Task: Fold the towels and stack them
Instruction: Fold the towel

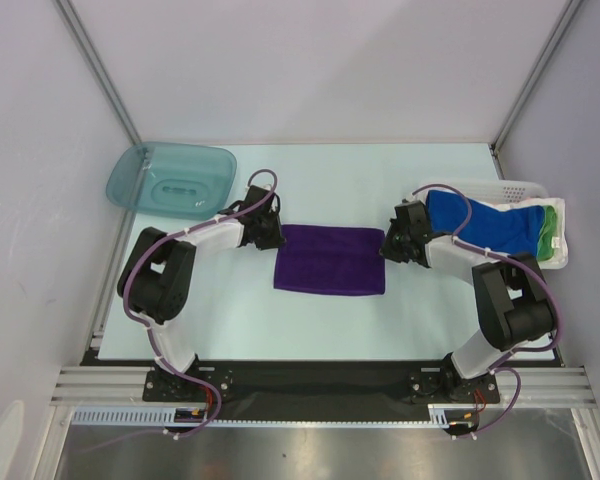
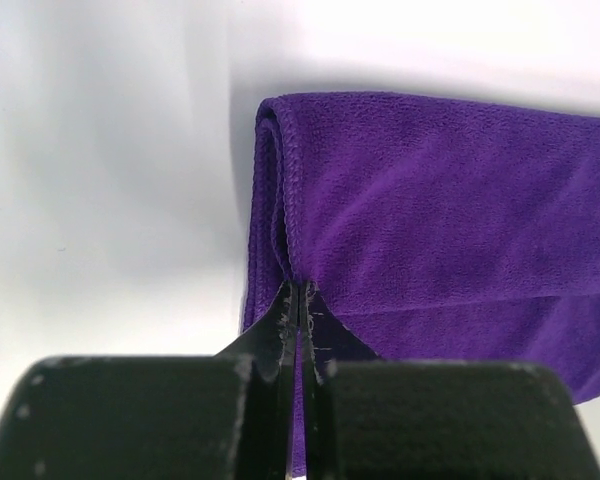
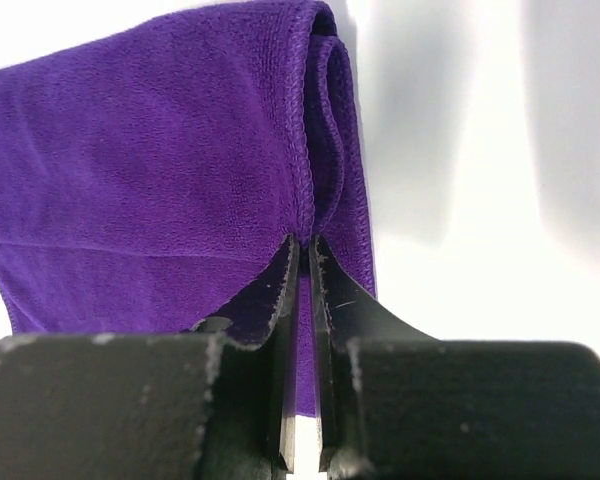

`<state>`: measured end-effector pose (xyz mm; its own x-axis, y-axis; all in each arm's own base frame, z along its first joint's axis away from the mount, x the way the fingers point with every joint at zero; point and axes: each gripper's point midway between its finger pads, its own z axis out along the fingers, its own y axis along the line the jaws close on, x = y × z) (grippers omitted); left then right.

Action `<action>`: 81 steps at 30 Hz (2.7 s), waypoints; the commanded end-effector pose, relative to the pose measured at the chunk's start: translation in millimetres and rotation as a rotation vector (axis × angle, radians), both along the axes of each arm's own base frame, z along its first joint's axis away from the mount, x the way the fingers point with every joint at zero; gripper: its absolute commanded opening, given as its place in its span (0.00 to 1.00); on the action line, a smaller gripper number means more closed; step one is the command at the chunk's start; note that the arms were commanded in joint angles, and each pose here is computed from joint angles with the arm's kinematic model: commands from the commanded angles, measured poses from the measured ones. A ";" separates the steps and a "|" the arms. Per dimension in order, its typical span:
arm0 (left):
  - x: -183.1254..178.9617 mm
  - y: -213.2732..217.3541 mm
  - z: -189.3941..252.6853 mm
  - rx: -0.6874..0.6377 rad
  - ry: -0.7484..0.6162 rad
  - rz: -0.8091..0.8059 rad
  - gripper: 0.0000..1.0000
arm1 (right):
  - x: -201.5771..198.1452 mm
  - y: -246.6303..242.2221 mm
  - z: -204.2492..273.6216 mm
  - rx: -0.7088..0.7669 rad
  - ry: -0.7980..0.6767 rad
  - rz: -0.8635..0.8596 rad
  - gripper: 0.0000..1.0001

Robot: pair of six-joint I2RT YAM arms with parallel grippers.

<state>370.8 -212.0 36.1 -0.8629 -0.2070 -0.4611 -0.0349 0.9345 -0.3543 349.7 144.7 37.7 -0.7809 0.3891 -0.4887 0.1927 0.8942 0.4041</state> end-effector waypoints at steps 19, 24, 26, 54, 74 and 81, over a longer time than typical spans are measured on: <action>-5.8 5.3 64.3 -0.149 -0.102 0.032 0.00 | -12.2 -4.9 58.7 0.032 -0.095 0.033 0.00; -17.0 10.9 64.9 -0.158 -0.105 0.030 0.00 | -23.0 -7.3 58.7 0.037 -0.091 0.037 0.00; -19.1 12.5 65.8 -0.158 -0.109 0.030 0.00 | -26.5 -8.5 59.3 0.035 -0.090 0.039 0.00; -69.9 20.5 44.6 -0.212 -0.073 -0.006 0.00 | -79.1 -2.5 49.5 0.055 -0.049 0.061 0.00; -89.9 18.7 21.1 -0.213 -0.035 -0.022 0.00 | -98.6 -5.0 21.1 0.049 0.005 0.053 0.00; -94.0 19.5 10.4 -0.207 -0.013 -0.019 0.00 | -102.0 -4.7 14.1 0.050 0.016 0.055 0.02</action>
